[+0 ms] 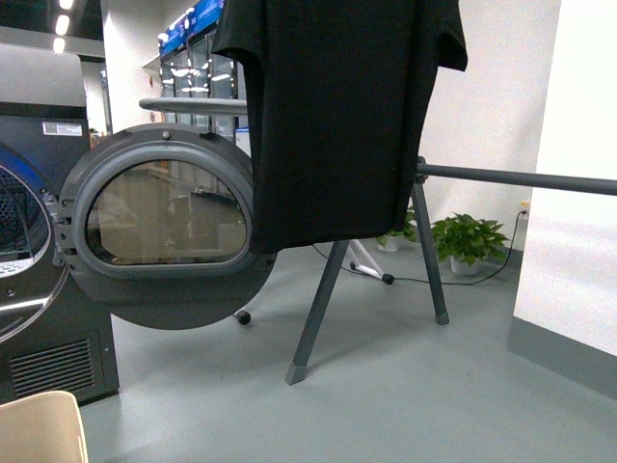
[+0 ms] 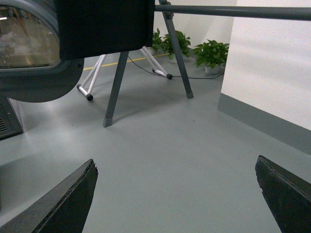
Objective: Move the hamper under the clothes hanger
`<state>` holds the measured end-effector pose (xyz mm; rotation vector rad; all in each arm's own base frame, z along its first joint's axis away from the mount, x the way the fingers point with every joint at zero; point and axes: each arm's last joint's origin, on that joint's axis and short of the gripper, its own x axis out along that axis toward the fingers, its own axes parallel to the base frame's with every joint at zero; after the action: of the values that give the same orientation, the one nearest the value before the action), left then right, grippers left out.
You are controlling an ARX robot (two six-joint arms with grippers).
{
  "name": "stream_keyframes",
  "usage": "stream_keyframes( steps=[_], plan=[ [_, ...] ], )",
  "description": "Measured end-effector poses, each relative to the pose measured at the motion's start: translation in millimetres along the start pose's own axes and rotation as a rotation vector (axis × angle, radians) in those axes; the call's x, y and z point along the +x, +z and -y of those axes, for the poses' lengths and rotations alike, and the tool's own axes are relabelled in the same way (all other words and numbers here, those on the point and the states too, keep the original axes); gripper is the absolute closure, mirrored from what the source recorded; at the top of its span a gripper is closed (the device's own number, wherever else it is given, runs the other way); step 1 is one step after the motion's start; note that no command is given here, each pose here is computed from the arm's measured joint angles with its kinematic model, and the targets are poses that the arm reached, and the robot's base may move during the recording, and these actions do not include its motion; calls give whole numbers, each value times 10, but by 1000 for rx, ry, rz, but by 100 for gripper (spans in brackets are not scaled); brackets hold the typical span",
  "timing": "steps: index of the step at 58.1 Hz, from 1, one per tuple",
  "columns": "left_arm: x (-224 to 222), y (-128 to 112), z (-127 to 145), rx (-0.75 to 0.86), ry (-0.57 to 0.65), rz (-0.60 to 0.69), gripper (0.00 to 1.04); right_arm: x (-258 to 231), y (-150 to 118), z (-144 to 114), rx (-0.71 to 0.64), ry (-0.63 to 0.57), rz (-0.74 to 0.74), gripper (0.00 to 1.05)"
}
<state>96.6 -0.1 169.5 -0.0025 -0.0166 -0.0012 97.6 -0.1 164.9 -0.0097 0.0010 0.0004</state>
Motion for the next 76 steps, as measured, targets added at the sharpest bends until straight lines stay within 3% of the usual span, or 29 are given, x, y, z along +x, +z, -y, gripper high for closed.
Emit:
stream_keyframes(
  steps=[76],
  plan=[
    [0, 0, 0, 0, 0, 0, 7, 0, 0, -1, 0, 0, 0, 8]
  ],
)
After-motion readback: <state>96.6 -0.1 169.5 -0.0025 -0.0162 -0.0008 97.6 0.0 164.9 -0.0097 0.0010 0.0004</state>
